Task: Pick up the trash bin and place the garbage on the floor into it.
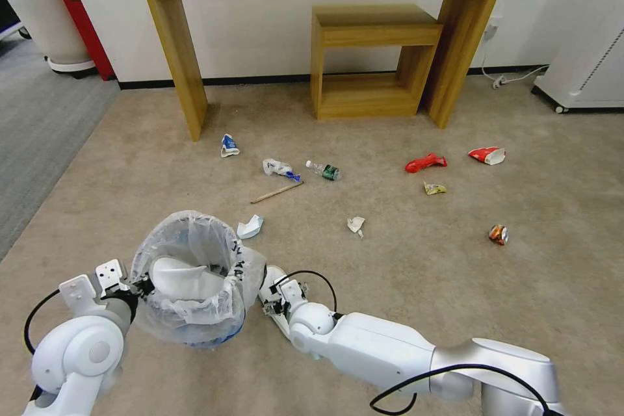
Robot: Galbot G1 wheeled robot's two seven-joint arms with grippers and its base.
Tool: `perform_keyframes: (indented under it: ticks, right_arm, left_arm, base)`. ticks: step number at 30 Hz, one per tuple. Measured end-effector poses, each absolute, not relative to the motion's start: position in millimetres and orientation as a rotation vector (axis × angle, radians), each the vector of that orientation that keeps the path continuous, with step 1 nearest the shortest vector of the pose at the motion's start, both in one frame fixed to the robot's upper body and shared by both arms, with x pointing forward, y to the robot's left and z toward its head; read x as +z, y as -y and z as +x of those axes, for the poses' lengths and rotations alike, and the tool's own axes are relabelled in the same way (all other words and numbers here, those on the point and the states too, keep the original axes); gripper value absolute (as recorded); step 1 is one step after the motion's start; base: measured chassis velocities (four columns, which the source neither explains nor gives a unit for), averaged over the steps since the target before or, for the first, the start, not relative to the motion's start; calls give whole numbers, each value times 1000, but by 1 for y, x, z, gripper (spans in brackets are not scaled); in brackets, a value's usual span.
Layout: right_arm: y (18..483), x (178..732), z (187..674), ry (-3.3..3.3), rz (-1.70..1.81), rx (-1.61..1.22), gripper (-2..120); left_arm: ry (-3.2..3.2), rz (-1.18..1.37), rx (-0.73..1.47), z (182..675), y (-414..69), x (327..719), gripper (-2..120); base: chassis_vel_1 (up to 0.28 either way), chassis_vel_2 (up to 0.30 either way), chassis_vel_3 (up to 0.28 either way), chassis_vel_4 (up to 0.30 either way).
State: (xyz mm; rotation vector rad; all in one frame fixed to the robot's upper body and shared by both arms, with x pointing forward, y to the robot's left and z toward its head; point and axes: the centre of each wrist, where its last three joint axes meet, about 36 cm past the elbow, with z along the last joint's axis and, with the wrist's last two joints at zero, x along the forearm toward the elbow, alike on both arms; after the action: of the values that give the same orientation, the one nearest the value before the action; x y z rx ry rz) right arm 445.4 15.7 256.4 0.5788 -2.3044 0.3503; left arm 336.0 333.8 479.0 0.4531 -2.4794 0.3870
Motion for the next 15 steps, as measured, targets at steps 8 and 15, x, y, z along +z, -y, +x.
perform_keyframes:
  ticks: [8, 15]
  right_arm:
    - [-17, 237, 441, 2343, 574, 335, 67]
    - [-20, 225, 438, 2374, 574, 329, 35]
  left_arm:
    - [2484, 441, 393, 332, -330, 479, 1]
    - [2494, 446, 394, 327, -331, 481, 1]
  base:
    - [0, 0, 0, 0]
    - [0, 0, 0, 0]
